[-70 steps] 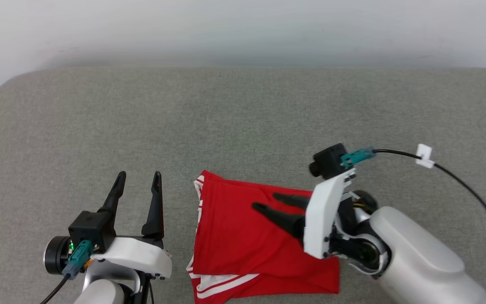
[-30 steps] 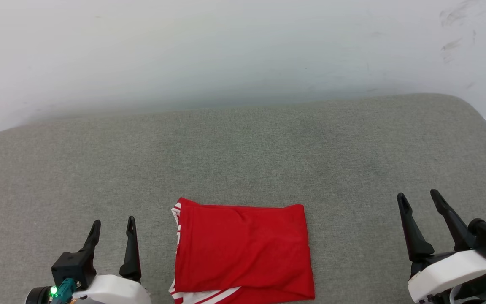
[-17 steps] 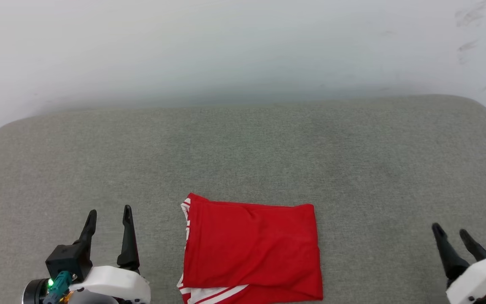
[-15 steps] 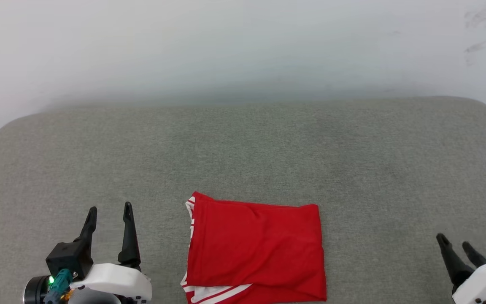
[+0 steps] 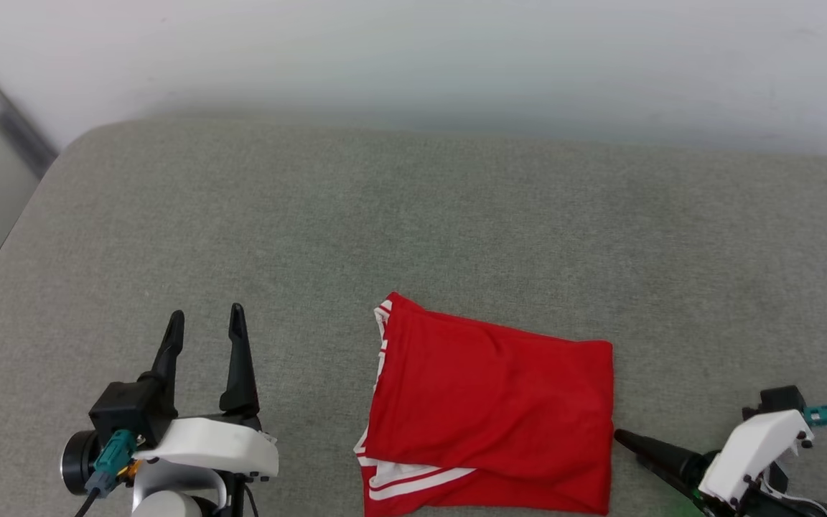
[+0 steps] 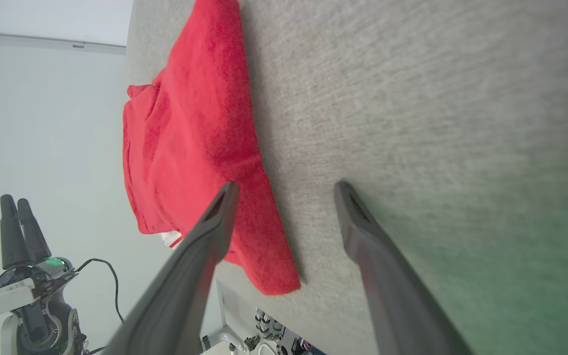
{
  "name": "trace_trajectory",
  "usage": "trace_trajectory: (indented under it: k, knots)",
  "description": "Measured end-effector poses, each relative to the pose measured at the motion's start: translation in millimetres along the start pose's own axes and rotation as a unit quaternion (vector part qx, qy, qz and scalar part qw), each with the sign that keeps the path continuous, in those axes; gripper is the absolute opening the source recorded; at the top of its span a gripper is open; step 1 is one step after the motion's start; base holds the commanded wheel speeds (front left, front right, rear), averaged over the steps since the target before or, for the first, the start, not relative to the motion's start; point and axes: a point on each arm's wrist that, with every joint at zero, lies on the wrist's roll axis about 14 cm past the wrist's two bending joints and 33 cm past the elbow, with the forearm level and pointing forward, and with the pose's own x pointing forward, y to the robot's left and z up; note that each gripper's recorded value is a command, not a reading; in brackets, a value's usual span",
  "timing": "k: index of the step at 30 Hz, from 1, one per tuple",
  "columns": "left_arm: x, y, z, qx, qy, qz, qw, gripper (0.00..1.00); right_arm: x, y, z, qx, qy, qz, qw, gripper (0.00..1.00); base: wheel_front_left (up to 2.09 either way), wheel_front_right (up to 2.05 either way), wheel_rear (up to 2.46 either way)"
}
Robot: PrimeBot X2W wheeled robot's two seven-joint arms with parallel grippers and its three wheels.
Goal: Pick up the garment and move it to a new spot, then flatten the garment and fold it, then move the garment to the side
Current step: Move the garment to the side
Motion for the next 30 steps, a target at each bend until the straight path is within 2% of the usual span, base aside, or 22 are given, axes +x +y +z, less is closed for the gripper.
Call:
trace_trajectory:
  k: [6,7,8,9,13,20,26,30]
  knots:
    - [5.5,8.9,-9.5,0.003,0.011,0.012,1.000,1.00,36.4,36.8,-7.8,0.002,0.043,0.050,0.998,1.00,0.00,0.00,0.00]
    - [5.2,10.3,-11.3,0.006,0.013,0.014,1.000,1.00,40.2,39.6,-10.4,0.001,0.048,0.053,0.997,0.96,0.00,0.00,0.00]
    - [5.1,11.2,-13.0,0.007,0.016,0.015,1.000,1.00,43.1,41.5,-12.6,0.000,0.054,0.055,0.997,0.38,0.00,0.00,0.00]
    - [5.6,12.3,-13.6,0.009,0.016,0.016,1.000,1.00,45.1,43.1,-13.5,-0.005,0.057,0.055,0.997,0.01,0.00,0.00,0.00]
    - [7.9,11.6,-9.7,0.013,0.009,0.013,1.000,1.00,44.2,47.7,-8.9,-0.033,0.048,0.056,0.997,0.00,0.00,0.00,0.00]
    - [9.9,-3.9,-8.5,0.011,0.005,-0.011,1.000,1.00,21.1,37.4,18.0,-0.141,-0.008,0.012,0.990,0.00,0.00,0.00,0.00]
    - [20.3,-39.7,-9.7,0.003,0.001,-0.062,0.998,1.00,-13.7,-1.7,46.0,-0.236,-0.048,-0.085,0.967,0.00,0.00,0.00,0.00]
    - [30.8,-72.7,-13.7,-0.005,0.002,-0.109,0.994,1.00,-42.4,-27.0,65.3,-0.269,-0.072,-0.146,0.949,0.00,0.00,0.00,0.00]
